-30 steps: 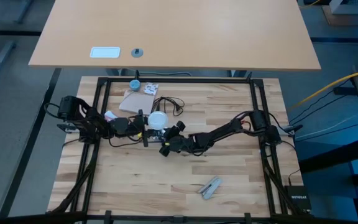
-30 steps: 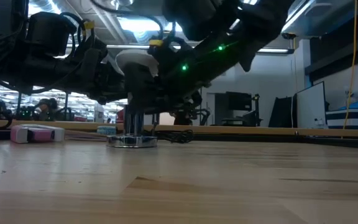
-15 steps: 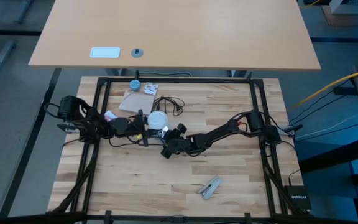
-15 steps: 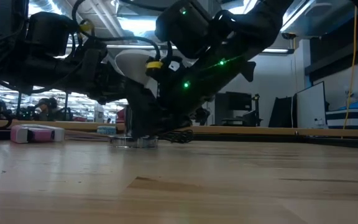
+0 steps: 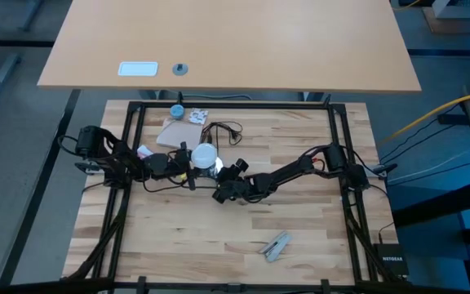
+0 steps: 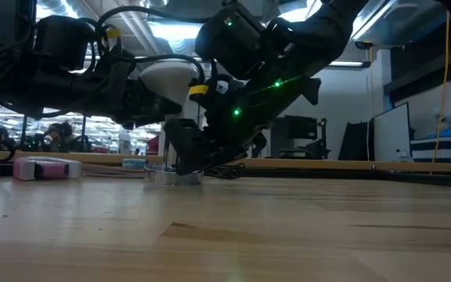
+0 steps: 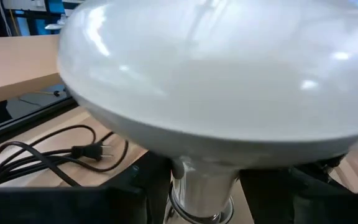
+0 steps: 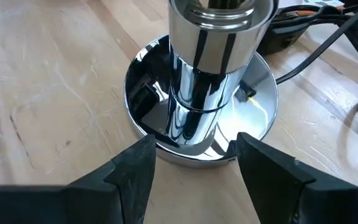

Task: Screw lightbulb
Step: Insert the light bulb into the lamp

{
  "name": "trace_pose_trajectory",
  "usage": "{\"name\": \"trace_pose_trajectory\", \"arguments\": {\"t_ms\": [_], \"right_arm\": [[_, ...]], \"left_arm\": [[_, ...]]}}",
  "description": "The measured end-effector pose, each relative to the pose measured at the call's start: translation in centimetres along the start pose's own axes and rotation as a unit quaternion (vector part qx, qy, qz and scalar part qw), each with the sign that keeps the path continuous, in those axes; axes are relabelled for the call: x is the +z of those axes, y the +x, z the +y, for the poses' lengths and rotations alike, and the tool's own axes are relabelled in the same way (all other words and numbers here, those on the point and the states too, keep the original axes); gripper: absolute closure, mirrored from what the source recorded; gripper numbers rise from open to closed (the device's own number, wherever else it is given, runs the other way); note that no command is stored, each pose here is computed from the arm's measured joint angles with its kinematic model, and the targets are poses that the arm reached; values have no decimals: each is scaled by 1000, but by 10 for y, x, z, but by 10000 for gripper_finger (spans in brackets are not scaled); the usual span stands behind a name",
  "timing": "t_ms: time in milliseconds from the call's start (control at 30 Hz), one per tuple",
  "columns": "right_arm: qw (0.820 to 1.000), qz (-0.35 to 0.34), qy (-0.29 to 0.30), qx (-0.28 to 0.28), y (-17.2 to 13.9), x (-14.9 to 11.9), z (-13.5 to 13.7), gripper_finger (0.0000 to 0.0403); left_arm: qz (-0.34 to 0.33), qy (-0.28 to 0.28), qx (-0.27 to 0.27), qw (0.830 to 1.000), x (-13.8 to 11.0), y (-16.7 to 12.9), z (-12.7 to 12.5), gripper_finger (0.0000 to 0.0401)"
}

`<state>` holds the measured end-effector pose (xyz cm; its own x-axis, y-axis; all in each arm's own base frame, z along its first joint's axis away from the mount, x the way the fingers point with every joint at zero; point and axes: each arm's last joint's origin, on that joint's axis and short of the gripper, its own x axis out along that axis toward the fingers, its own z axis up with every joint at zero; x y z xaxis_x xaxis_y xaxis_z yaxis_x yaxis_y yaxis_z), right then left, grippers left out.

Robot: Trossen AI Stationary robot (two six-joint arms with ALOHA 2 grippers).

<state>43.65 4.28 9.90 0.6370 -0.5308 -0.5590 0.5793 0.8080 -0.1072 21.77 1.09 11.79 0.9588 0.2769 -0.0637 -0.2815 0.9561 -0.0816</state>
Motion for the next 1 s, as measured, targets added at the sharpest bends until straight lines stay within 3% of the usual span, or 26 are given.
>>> {"name": "trace_pose_trajectory", "arguments": {"t_ms": [633, 1000], "right_arm": [[996, 5, 15, 83, 0, 4, 6, 178], [996, 4, 16, 83, 0, 4, 6, 178]], "left_arm": [[24, 45, -6, 999, -5, 0, 0, 245], [34, 24, -3, 999, -6, 0, 0, 245]]}}
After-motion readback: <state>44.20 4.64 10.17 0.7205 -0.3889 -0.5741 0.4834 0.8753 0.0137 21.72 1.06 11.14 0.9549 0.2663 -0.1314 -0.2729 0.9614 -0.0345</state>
